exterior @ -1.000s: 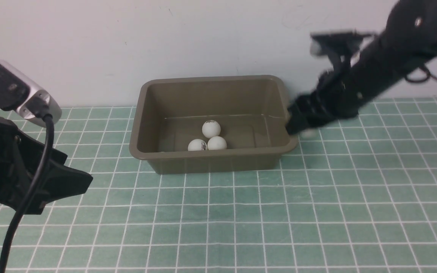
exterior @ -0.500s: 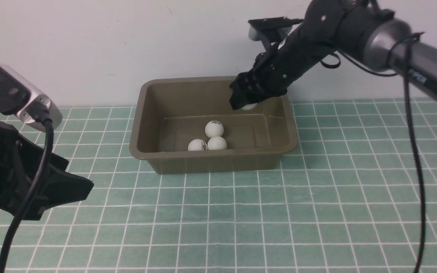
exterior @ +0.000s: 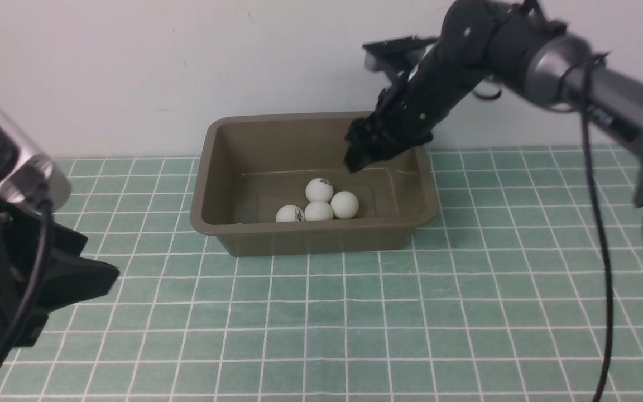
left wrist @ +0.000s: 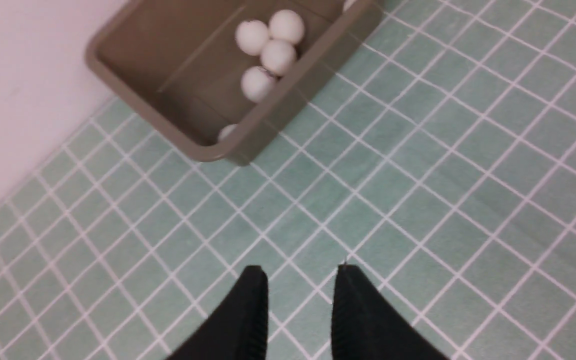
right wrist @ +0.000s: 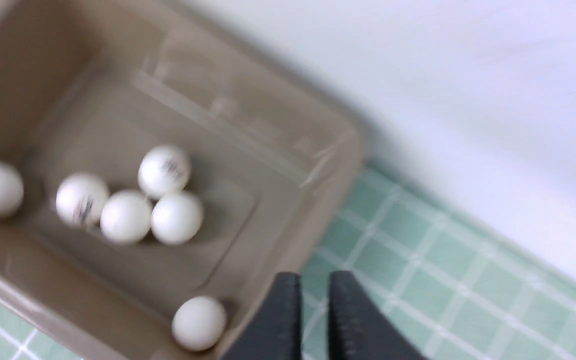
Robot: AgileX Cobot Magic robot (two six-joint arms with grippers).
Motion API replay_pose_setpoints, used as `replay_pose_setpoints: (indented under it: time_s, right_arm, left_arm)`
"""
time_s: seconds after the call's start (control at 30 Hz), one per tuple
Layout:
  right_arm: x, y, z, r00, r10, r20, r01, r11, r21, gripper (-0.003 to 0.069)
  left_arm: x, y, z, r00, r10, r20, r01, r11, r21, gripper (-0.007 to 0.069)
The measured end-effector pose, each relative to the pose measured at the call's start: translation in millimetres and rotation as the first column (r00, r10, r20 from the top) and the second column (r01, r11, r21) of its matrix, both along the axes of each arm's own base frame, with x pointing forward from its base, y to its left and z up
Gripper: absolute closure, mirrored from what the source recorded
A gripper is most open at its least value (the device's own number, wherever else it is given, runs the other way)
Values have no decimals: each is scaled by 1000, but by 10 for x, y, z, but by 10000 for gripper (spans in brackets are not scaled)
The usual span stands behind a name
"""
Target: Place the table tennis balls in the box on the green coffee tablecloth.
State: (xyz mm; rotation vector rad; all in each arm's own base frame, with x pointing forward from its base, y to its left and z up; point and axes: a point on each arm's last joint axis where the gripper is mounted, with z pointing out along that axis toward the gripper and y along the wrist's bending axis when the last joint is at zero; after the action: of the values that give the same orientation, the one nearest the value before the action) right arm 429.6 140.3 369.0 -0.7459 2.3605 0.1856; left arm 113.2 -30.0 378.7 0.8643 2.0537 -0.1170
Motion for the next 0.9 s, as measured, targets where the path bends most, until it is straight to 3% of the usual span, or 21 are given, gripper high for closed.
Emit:
replay_pose_setpoints:
  time_s: [0.03, 0.17, 0.47, 0.67, 0.9]
  right_arm:
    - [-62, -97, 189, 999, -21, 37, 21, 1000, 17, 585]
    - [-368, -483, 756, 985, -92, 148, 80, 993, 89, 659]
    - [-1244, -1015, 1564, 920, -208, 333, 164, 974, 155, 675]
    - [-1976, -1140, 1717, 893, -229, 387, 186, 972, 145, 675]
    - [-2752, -1209, 1444, 853, -242, 462, 204, 970, 131, 675]
  left_arm:
    - [-39, 11, 14, 1000, 14, 16, -14, 1000, 13, 470]
    - [-233, 31, 72, 995, 63, 73, -66, 997, 28, 514]
    - [-667, 0, 178, 971, 130, 203, -125, 992, -36, 597]
    - [-947, -51, 244, 929, 149, 340, -115, 986, -117, 629]
    - [-1056, -62, 8, 917, 171, 359, -123, 980, -154, 629]
